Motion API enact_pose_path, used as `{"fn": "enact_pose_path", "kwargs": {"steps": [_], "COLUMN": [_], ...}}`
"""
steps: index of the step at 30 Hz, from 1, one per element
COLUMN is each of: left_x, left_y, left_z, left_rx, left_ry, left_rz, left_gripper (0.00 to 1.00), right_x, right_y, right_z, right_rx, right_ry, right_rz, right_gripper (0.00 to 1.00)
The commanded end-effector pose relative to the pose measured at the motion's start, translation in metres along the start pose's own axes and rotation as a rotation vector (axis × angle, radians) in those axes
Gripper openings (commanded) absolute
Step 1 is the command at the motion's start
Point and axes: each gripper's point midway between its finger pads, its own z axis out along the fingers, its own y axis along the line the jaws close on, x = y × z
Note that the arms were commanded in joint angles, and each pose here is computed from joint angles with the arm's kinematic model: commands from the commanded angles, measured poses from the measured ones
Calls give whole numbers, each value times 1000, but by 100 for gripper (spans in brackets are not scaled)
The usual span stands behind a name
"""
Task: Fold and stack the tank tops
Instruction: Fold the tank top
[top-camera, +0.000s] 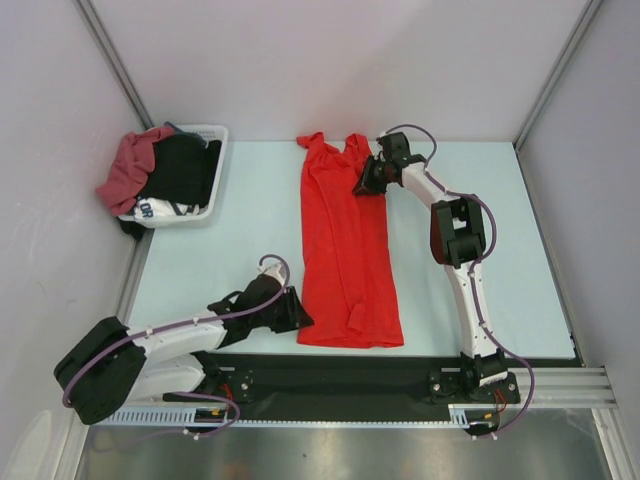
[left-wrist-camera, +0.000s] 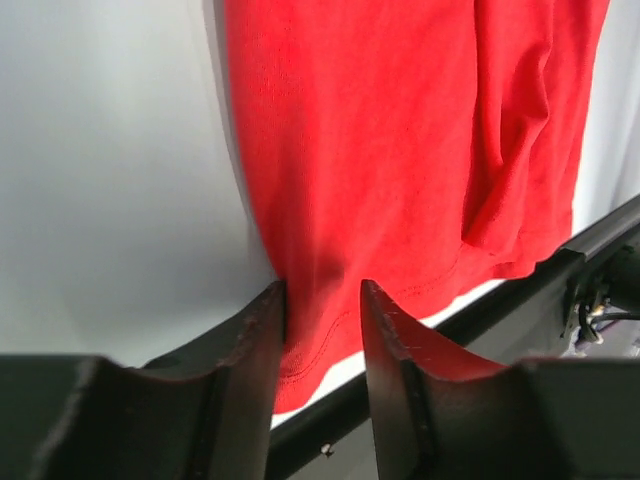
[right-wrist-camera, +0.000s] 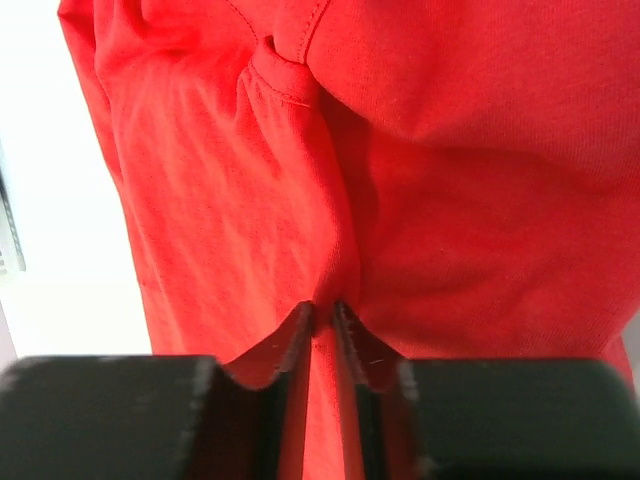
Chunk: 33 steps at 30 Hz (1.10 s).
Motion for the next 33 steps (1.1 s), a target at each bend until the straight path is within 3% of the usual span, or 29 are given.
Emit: {"fn": "enact_pose_path", "kwargs": {"steps": [1, 2, 4, 5, 7, 24, 28, 30, 32, 33], "left_x": [56, 58, 63, 64, 68, 91, 95, 98, 99, 102], "left_y": [63, 64, 71, 71, 74, 83, 89, 92, 94, 96], "left_z": [-9, -9, -10, -10, -10, -38, -39, -38, -36, -36], "left_rx": [-197, -195, -209, -210, -214, -185, -190, -201, -199, -207], "left_ry": [157, 161, 169, 172, 179, 186, 184, 194, 196, 206], "left_rz": [-35, -33, -40, -39, -47, -86, -90, -98, -100, -101], "left_gripper": [39, 30, 20, 9, 0, 0, 16, 14, 14, 14], "right_x": [-13, -12, -11, -11, -10, -18, -18, -19, -20, -19], "right_y": [16, 18, 16, 16, 16, 12, 13, 12, 12, 10], "right_z": [-1, 0, 2, 2, 2, 1, 2, 1, 1, 1], "right_rx": [-46, -50, -50, -52, -51, -47, -50, -46, -49, -54], "right_ry": [-31, -32, -28, -28, -25, -53, -55, -57, -62, -57], "right_rz": [-9, -9, -4, -3, -2, 32, 35, 40, 46, 60], "right_gripper": [17, 15, 10, 9, 3, 0, 0, 0, 2, 10]}}
